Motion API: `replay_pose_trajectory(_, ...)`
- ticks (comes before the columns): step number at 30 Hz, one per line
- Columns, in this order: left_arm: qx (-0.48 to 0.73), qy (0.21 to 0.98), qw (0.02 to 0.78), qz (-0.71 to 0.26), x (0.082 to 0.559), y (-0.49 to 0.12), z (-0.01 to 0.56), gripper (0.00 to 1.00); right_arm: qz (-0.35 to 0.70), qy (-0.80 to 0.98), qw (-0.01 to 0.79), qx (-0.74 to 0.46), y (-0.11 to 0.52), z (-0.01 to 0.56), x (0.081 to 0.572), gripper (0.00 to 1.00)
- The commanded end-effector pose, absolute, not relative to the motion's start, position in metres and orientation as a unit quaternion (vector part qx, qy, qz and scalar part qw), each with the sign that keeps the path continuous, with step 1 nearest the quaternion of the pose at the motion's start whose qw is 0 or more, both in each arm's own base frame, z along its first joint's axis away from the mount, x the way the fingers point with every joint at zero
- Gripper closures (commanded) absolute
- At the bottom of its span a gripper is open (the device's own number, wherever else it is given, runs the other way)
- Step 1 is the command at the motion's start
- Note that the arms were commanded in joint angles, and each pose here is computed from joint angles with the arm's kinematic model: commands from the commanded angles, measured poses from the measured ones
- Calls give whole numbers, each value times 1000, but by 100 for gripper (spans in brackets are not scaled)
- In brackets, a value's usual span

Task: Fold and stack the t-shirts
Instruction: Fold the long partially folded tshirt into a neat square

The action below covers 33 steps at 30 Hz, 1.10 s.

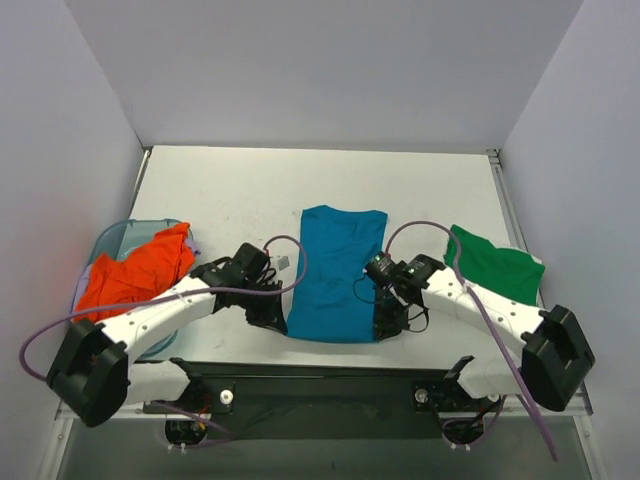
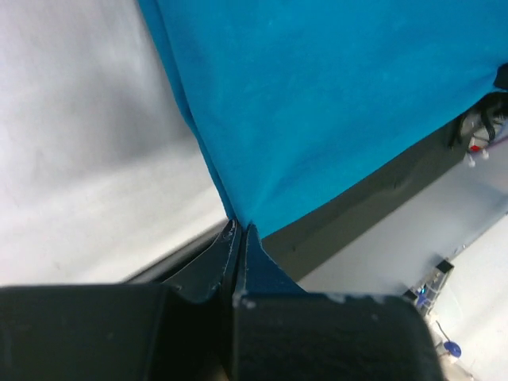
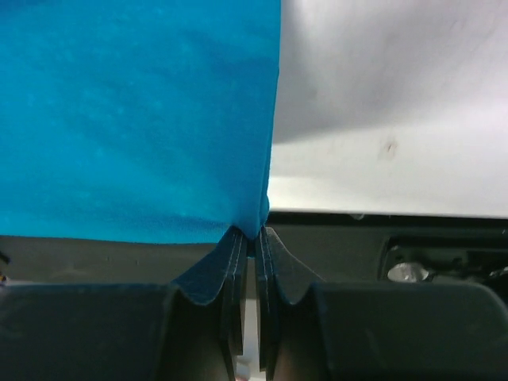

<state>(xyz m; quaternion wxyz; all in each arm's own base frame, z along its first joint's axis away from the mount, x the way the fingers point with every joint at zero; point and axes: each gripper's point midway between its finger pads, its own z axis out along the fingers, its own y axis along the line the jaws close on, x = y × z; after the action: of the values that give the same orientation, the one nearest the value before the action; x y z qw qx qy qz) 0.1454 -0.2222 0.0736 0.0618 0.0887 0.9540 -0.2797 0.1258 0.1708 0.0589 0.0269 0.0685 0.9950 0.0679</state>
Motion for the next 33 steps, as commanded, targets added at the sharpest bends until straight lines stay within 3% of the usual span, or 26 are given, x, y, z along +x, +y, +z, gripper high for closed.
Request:
replay_pose_trajectory(1,81,955,35,-283,114,-210,92,100,27,996,4,82,152,71,90,100)
replay_pose_trajectory(10,46,947,44,-315,74,-194,144,100,45,996,25,70,158,109,53,100)
replay_pose_trajectory(14,23,937,60,-343,70,-195,166,100,56,994,48,81,159,126,58,100)
replay_pose_trajectory(33,17,909,176,-377,179,-245,210,100,30,988,120,97,156,157,164,100)
